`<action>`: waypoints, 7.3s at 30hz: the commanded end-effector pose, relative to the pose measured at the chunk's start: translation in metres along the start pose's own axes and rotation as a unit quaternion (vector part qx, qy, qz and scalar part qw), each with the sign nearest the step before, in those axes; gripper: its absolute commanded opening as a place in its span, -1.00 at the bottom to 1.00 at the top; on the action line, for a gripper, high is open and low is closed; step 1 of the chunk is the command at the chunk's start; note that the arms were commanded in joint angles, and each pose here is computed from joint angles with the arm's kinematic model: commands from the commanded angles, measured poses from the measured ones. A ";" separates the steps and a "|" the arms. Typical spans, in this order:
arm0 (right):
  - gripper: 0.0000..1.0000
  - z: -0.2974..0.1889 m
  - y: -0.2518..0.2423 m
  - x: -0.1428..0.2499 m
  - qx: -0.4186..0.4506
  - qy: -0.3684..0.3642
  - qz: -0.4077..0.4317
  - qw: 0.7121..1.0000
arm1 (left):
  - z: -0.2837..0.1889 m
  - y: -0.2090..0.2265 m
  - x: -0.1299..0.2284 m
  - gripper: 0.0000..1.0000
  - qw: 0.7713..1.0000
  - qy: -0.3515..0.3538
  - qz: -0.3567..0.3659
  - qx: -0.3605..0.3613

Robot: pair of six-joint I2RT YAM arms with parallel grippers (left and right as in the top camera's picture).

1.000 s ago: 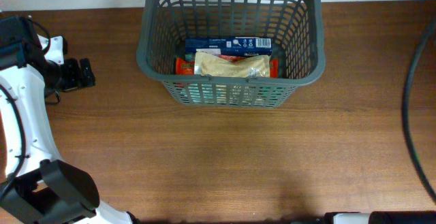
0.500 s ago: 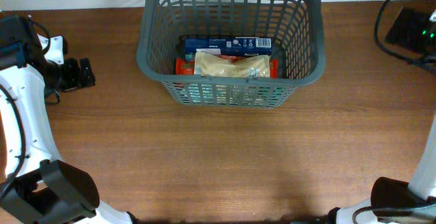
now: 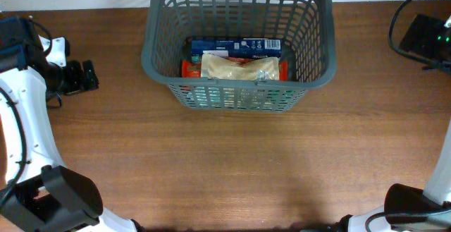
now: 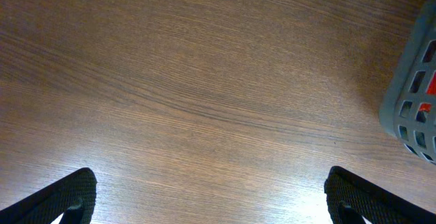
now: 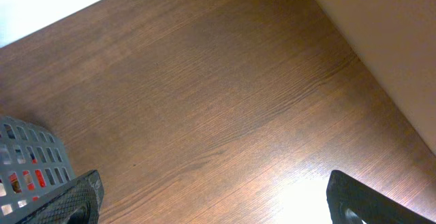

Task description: Pack container

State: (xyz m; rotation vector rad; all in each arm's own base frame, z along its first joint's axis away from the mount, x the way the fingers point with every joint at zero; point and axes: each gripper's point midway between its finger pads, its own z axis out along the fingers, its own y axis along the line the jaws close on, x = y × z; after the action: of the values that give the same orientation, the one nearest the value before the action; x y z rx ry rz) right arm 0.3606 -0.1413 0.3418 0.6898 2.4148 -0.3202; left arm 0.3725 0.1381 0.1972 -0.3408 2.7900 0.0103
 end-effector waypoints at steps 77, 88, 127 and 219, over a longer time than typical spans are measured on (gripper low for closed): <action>0.97 0.044 0.023 0.262 -0.248 -0.238 0.177 0.922 | -0.006 -0.001 0.001 0.99 1.000 -0.007 -0.006 0.004; 0.97 0.064 0.028 0.276 -0.233 -0.229 0.141 0.934 | -0.006 -0.001 0.001 0.99 1.000 -0.007 -0.006 0.004; 0.97 0.064 0.028 0.276 -0.233 -0.229 0.141 0.934 | -0.051 -0.087 0.161 0.99 0.990 -0.048 0.122 0.046; 0.97 0.064 0.028 0.276 -0.233 -0.229 0.141 0.934 | -0.015 -0.123 0.166 0.99 0.807 -0.553 0.175 0.114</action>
State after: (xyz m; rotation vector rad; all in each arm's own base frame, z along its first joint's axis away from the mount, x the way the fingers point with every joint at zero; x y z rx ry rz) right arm 0.2186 -0.0305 0.1230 0.6510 1.8179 0.2058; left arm 0.2450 -0.0179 0.1625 0.2061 1.6139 -0.0152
